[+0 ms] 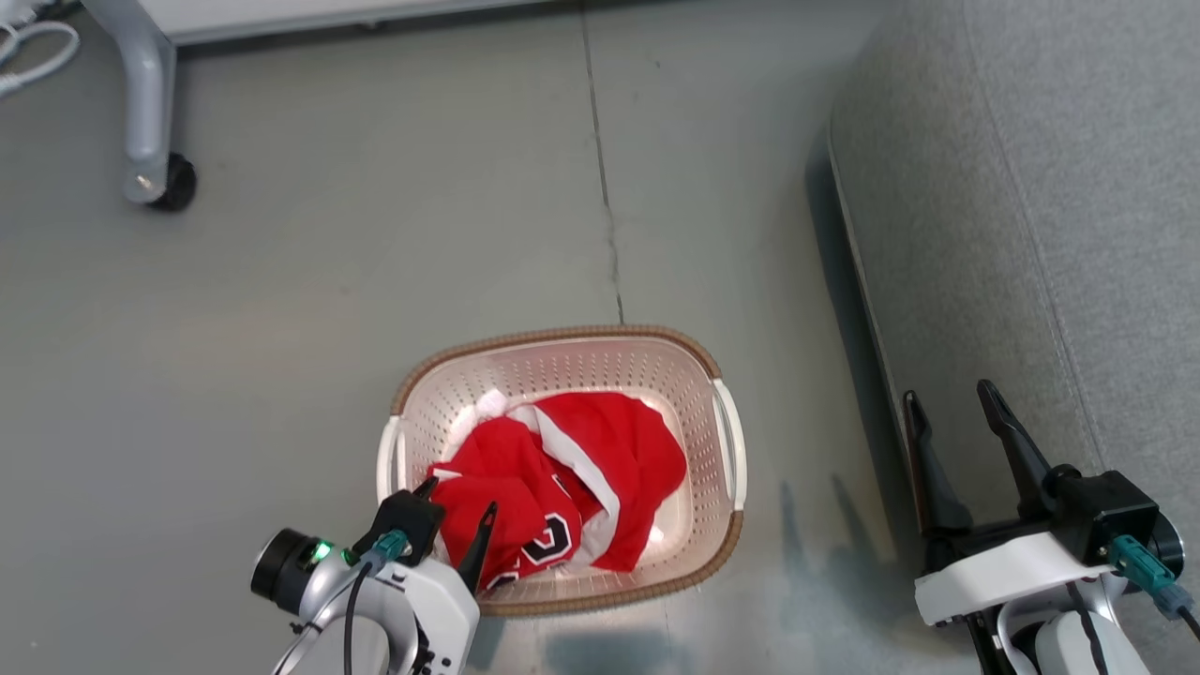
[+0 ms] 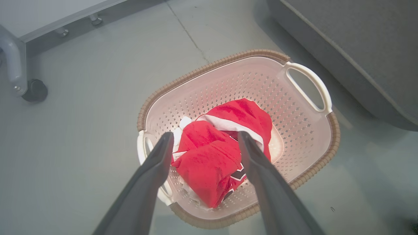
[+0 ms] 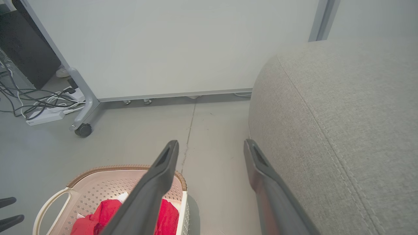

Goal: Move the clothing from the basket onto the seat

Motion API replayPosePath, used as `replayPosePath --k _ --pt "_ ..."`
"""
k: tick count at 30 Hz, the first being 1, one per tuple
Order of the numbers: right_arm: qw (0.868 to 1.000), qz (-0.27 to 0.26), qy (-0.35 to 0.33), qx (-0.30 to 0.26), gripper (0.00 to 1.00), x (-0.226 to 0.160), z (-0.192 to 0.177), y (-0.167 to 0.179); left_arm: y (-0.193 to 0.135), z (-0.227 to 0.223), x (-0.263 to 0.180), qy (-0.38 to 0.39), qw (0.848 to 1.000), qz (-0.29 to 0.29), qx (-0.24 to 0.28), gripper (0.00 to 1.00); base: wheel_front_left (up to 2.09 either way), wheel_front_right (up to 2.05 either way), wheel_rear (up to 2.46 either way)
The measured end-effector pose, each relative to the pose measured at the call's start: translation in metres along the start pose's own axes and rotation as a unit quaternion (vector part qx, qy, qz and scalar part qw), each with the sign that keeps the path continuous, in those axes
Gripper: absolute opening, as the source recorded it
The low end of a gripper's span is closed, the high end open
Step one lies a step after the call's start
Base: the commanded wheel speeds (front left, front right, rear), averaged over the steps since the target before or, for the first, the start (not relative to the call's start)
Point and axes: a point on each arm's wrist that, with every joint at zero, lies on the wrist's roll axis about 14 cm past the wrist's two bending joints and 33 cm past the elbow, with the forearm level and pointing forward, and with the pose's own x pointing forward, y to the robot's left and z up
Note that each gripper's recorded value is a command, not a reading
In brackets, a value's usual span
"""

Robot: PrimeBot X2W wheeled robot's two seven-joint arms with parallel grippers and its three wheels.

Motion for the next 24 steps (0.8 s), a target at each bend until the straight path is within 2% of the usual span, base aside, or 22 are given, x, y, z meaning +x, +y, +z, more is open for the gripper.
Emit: replayPosePath --k 11,16,24 --pt "0.999 -0.003 0.049 0.003 1.0 0.017 -0.04 -0.006 0.0 -0.044 0.052 0.104 0.992 -0.052 0.053 1.0 0.0 0.0 0.0" --pt "0.998 -0.003 0.063 0.008 1.0 0.023 -0.053 -0.008 -0.007 -0.062 0.072 0.141 0.979 -0.099 0.108 1.0 0.0 0.0 0.0" --pt "0.997 -0.012 0.079 0.015 1.0 0.028 -0.068 -0.015 -0.017 -0.077 0.099 0.161 0.966 -0.146 0.14 1.0 0.0 0.0 0.0"
